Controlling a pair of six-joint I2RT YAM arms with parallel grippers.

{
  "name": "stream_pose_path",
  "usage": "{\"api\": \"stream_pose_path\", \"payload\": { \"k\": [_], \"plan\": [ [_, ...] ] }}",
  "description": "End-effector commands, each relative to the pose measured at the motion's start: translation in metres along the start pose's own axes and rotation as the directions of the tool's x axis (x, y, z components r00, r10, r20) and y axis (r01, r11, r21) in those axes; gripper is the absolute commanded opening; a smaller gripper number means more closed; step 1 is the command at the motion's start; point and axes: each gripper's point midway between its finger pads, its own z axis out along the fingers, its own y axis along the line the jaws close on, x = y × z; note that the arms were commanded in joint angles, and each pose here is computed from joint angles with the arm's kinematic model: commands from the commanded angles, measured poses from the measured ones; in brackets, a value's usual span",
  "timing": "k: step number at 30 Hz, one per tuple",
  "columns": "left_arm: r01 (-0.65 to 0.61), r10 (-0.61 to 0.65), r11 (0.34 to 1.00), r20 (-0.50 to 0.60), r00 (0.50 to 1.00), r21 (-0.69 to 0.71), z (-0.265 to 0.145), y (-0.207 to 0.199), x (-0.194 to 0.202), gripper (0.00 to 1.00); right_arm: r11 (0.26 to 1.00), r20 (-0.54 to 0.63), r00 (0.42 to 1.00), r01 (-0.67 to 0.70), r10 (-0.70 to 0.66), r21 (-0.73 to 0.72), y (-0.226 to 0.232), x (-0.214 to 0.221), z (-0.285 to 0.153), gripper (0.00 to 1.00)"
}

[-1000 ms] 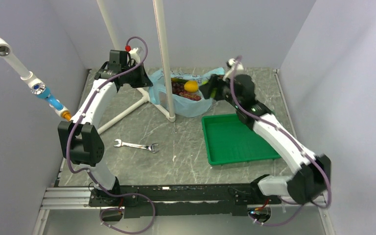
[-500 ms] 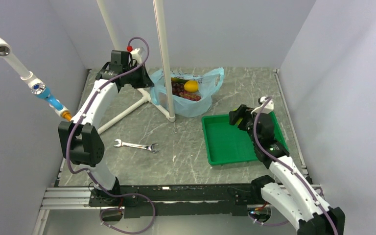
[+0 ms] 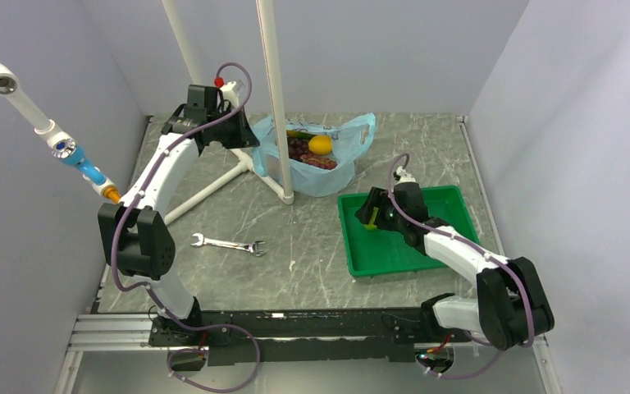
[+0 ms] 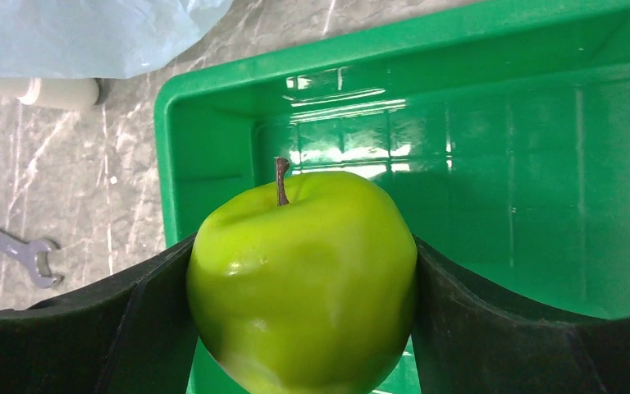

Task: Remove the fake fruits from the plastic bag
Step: Place the fake fruit in the bin.

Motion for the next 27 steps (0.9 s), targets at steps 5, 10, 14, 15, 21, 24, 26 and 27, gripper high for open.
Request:
{"api": "stream_pose_path", "payload": {
  "k": [5, 10, 14, 15, 21, 24, 26, 27],
  "plan": [
    [-0.047, 0.046, 0.999, 0.061, 0.997, 0.022, -0.014, -0.014, -0.015, 0.0, 0.995, 0.079, 0.997, -0.002, 0.01, -0.103, 0.026, -0.026, 0.001, 0.61],
    [-0.048, 0.047, 0.999, 0.063, 0.997, 0.02, -0.015, -0.014, -0.015, 0.0, 0.998, 0.112, 0.994, 0.026, -0.019, -0.057, 0.021, -0.038, -0.006, 0.85],
    [-0.047, 0.045, 0.999, 0.062, 0.997, 0.024, -0.014, -0.014, -0.015, 0.0, 0.998, 0.152, 0.987, 0.057, -0.051, -0.039, 0.023, -0.052, -0.018, 0.92],
    [-0.046, 0.045, 0.999, 0.061, 0.997, 0.025, -0.014, -0.014, -0.015, 0.0, 0.997, 0.168, 0.984, 0.063, -0.055, -0.044, 0.025, -0.056, -0.022, 0.93],
    [-0.046, 0.044, 0.999, 0.061, 0.997, 0.023, -0.014, -0.014, -0.014, 0.0, 0.99, 0.212, 0.974, 0.101, -0.079, -0.095, 0.04, -0.066, -0.038, 0.95],
    [-0.047, 0.045, 0.999, 0.061, 0.997, 0.024, -0.013, -0.014, -0.014, 0.0, 0.957, 0.256, 0.956, 0.199, -0.143, -0.21, 0.073, -0.073, -0.054, 0.93],
    [-0.045, 0.044, 0.999, 0.057, 0.997, 0.024, -0.012, -0.014, -0.013, 0.0, 0.9, 0.292, 0.937, 0.285, -0.19, -0.329, 0.107, -0.074, -0.07, 0.93],
    [-0.045, 0.043, 0.999, 0.056, 0.997, 0.025, -0.012, -0.014, -0.013, 0.0, 0.87, 0.311, 0.929, 0.317, -0.203, -0.379, 0.123, -0.074, -0.079, 0.92]
  ]
}}
